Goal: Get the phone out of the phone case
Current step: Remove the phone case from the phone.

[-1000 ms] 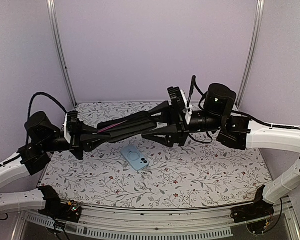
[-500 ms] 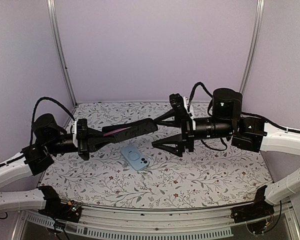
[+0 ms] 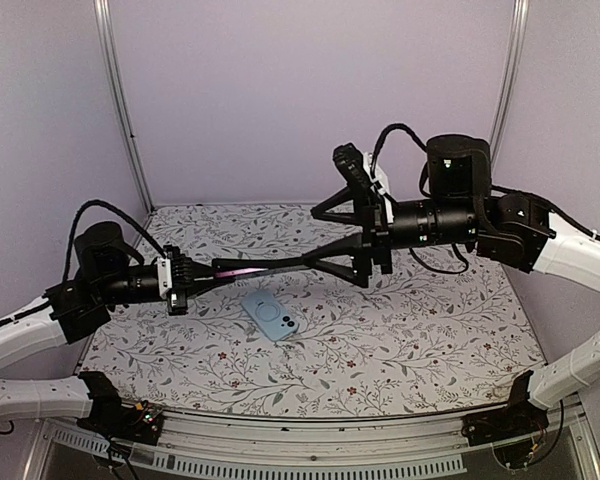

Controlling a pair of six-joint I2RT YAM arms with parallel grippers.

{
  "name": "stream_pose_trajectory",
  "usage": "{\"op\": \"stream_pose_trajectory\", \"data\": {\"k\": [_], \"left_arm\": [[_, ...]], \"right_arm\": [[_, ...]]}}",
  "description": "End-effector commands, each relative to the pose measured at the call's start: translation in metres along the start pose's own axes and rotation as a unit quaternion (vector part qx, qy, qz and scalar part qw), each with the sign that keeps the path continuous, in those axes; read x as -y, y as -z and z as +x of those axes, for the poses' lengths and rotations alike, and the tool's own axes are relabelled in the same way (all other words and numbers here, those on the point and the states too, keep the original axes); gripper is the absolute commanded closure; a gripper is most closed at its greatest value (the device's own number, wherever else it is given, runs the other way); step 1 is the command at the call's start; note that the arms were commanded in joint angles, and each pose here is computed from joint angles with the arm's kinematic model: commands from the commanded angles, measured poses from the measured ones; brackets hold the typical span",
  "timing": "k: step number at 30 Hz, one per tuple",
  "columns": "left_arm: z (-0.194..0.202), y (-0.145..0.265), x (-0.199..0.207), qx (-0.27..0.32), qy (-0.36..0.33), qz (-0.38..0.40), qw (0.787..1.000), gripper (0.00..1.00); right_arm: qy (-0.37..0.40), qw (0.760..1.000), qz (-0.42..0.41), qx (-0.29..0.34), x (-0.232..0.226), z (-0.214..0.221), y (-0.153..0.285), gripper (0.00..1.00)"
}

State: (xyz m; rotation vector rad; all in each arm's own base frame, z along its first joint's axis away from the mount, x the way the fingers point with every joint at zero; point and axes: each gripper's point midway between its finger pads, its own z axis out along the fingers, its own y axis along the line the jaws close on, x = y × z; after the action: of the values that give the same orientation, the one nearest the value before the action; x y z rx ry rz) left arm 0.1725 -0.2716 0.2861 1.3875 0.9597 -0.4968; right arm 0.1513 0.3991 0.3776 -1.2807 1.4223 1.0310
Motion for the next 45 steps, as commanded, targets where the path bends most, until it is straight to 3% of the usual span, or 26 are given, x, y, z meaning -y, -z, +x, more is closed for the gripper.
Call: {"op": "stream_pose_trajectory", "data": {"k": [1, 6, 12, 18, 23, 36, 45], "left_arm": [[-0.011, -0.004, -0.004, 0.010, -0.118, 0.003, 0.993, 1.00], [-0.006, -0.008, 0.017, 0.037, -0.192, 0.041, 0.980, 1.00], [-0.012, -0.012, 0.027, 0.066, -0.205, 0.069, 0.974, 1.00], [-0.001, -0.014, 0.042, 0.060, -0.248, 0.083, 0.963, 1.00], [0.003, -0.014, 0.047, 0.058, -0.245, 0.088, 0.964, 1.00], [0.007, -0.015, 0.058, 0.049, -0.290, 0.085, 0.952, 1.00], [0.007, -0.013, 0.070, 0.055, -0.314, 0.089, 0.944, 1.00]], "right_arm": [[-0.039, 0.999, 0.015, -0.015, 0.008, -0.004, -0.008, 0.03], [-0.080, 0.995, -0.004, -0.060, 0.008, -0.007, -0.021, 0.01], [-0.154, 0.980, -0.038, -0.117, 0.005, 0.013, -0.044, 0.01], [-0.180, 0.970, -0.054, -0.155, 0.006, 0.031, -0.065, 0.01], [-0.206, 0.958, -0.065, -0.190, 0.009, 0.045, -0.087, 0.01], [-0.215, 0.934, -0.158, -0.237, -0.024, 0.077, -0.102, 0.01], [-0.187, 0.932, -0.149, -0.274, -0.032, 0.108, -0.118, 0.01]]}}
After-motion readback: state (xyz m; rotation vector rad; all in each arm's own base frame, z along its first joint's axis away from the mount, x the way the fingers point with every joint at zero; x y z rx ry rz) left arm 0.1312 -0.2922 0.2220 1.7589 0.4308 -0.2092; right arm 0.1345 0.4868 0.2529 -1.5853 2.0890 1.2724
